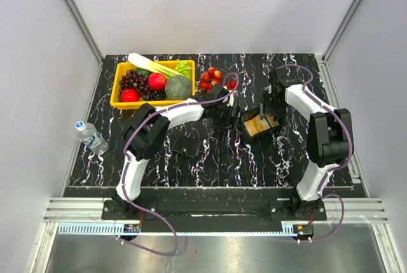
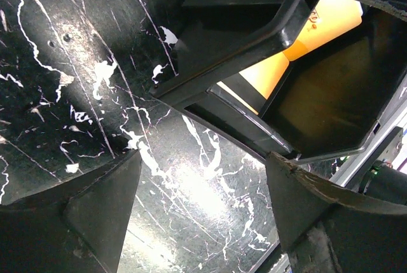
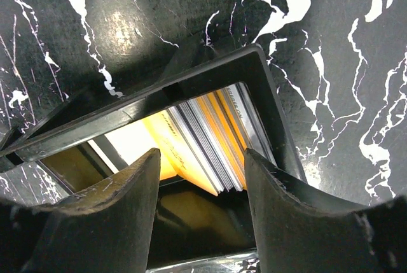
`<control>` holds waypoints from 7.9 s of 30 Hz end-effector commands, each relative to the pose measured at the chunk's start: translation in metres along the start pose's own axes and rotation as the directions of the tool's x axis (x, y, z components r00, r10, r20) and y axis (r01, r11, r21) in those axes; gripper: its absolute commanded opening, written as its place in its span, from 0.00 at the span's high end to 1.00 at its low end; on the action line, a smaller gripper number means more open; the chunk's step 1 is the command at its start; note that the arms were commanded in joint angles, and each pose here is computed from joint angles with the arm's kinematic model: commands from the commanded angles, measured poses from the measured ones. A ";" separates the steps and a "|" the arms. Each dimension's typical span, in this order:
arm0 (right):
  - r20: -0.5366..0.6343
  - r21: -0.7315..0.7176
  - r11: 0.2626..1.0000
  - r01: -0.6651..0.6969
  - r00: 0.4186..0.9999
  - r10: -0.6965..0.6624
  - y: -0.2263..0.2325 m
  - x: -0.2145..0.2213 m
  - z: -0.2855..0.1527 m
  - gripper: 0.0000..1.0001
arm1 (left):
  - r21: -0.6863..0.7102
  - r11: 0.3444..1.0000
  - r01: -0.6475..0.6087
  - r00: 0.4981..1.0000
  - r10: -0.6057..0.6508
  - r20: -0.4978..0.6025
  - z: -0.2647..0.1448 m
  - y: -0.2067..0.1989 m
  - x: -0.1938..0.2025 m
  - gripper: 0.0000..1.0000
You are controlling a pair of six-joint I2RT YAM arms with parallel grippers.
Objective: Put the credit cards into the card holder
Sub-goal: Pick up the credit card from the storage box.
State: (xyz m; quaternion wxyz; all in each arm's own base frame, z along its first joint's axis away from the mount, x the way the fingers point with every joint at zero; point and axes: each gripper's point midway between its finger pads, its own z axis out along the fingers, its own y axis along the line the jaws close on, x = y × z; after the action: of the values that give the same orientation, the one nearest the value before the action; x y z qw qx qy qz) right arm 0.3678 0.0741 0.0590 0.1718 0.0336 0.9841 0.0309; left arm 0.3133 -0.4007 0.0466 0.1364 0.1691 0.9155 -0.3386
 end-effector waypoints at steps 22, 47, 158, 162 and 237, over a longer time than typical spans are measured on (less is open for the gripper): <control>0.083 0.292 0.950 0.112 0.986 -0.142 -0.008 0.001 0.020 0.35 | 0.046 0.999 -0.024 0.999 0.022 0.036 -0.006 -0.009 -0.019 0.24; 0.141 0.227 0.969 0.099 0.981 -0.133 0.009 -0.012 0.003 0.97 | 0.054 0.998 -0.012 1.000 0.011 0.017 -0.004 -0.006 -0.014 0.26; 0.075 -0.106 0.982 0.156 0.986 -0.149 0.082 0.001 0.000 0.80 | 0.052 0.999 -0.003 0.999 0.001 0.036 -0.012 -0.004 -0.017 0.28; 0.086 -0.150 0.976 0.155 0.986 -0.143 0.090 -0.001 -0.006 0.72 | 0.050 0.999 -0.002 0.999 0.000 0.038 -0.013 -0.003 -0.017 0.28; -0.091 -0.576 0.815 -0.059 0.996 0.008 0.124 0.011 -0.010 0.88 | 0.059 0.998 0.012 0.999 -0.015 0.041 -0.014 -0.001 -0.018 0.28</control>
State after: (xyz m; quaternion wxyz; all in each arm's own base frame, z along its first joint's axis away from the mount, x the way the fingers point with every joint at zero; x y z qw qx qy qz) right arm 0.3621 0.1850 0.0654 0.1357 0.0040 0.9464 0.2931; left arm 0.3199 -0.3885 0.0415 0.1234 0.1543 0.9182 -0.3433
